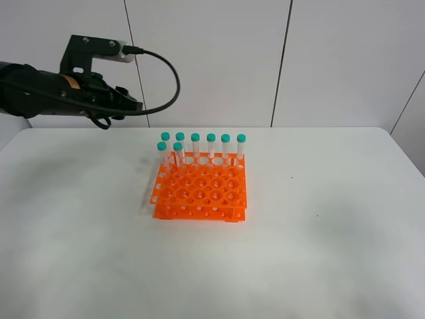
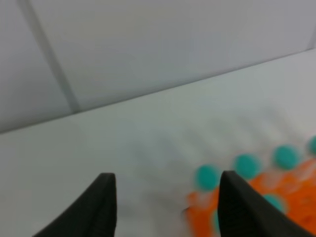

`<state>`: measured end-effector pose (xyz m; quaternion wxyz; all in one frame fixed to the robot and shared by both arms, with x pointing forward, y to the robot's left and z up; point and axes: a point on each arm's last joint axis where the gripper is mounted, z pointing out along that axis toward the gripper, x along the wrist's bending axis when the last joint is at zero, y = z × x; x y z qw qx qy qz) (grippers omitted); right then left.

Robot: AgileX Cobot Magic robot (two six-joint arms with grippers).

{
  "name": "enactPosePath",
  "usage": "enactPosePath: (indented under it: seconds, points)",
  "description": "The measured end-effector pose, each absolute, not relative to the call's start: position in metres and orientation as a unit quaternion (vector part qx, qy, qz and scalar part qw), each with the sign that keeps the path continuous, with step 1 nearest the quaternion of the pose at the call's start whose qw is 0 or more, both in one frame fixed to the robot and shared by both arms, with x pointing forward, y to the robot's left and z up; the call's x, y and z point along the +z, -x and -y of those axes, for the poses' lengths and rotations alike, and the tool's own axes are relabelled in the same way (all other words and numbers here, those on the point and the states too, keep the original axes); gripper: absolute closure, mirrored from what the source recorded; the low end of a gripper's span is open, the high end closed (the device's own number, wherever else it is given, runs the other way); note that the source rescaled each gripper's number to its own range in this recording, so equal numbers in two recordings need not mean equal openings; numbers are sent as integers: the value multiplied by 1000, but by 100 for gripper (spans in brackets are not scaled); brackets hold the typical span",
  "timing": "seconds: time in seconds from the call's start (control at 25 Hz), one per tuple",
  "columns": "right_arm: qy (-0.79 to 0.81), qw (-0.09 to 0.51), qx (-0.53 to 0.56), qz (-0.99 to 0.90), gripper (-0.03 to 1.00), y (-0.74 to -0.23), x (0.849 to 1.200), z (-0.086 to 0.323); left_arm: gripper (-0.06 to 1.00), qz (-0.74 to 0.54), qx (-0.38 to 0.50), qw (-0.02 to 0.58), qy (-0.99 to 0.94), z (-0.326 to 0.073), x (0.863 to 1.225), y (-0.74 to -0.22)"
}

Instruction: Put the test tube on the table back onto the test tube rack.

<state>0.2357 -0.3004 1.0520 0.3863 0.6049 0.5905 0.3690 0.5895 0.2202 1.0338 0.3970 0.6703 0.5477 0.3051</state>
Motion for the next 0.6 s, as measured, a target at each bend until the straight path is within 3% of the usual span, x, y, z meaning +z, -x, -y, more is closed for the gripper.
enactPosePath:
  seconds: [0.32,0.6]
  points:
    - [-605,386,369,-590,14,-236,1052,300,58,-600,335,365,-628,-283,1032,-542]
    - [-605,386,369,-590,14,-236,1052,300,58,-585,342,385,-626,-287,1063,-475]
